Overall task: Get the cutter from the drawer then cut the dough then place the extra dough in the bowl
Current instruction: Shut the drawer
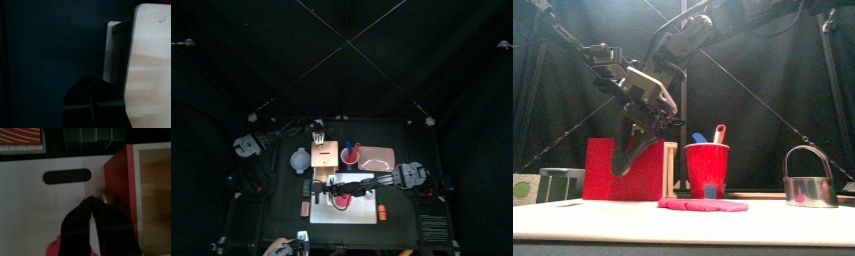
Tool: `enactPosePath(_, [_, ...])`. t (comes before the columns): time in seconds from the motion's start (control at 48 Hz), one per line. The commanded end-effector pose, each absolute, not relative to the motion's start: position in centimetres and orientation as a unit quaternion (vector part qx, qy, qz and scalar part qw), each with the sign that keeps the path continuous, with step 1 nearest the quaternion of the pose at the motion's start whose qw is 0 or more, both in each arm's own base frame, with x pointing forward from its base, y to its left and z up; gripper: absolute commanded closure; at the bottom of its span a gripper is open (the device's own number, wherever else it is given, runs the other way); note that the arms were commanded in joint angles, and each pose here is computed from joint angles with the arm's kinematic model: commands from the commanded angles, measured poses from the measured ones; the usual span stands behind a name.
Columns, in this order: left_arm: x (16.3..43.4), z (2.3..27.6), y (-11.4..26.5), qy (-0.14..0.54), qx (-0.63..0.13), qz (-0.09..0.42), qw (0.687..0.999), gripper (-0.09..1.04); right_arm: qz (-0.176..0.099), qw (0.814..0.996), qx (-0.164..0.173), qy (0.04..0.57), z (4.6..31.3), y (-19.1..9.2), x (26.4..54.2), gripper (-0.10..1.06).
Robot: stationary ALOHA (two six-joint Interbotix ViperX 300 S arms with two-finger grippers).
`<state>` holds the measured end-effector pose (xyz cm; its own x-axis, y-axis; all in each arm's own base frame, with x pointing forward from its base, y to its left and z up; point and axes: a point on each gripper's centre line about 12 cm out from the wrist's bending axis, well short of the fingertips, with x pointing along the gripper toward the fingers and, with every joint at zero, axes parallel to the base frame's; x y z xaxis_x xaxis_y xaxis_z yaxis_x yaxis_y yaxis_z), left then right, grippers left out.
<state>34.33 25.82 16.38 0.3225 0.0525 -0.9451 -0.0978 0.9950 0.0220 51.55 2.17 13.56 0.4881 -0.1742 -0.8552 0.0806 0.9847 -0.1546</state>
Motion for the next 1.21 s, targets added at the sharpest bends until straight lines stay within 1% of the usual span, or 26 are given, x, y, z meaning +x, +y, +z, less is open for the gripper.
enactPosePath(0.021, [34.7,17.6,26.1,0.569,-0.007,0.053,0.821,0.81,-0.089,0.872,-0.047,0.478,15.9,0.4,52.1,0.84])
enactPosePath(0.146, [34.7,17.5,26.1,0.570,-0.009,0.052,0.820,0.81,-0.095,0.873,-0.047,0.476,16.1,-0.2,52.2,0.84])
enactPosePath(0.479, [34.5,16.8,24.8,0.578,-0.016,0.043,0.815,0.82,-0.099,0.874,-0.052,0.473,16.3,-0.7,52.3,0.84])
enactPosePath(0.646, [34.5,16.9,25.1,0.576,-0.012,0.044,0.816,0.82,-0.102,0.874,-0.053,0.471,16.4,-1.0,52.4,0.84])
enactPosePath(0.938, [35.9,17.8,26.1,0.558,0.008,0.054,0.828,0.82,-0.105,0.875,-0.053,0.470,16.5,-1.4,52.5,0.84])
enactPosePath(1.208, [36.2,17.3,25.7,0.565,0.005,0.045,0.824,0.82,-0.105,0.875,-0.053,0.470,16.4,-1.6,52.5,0.84])
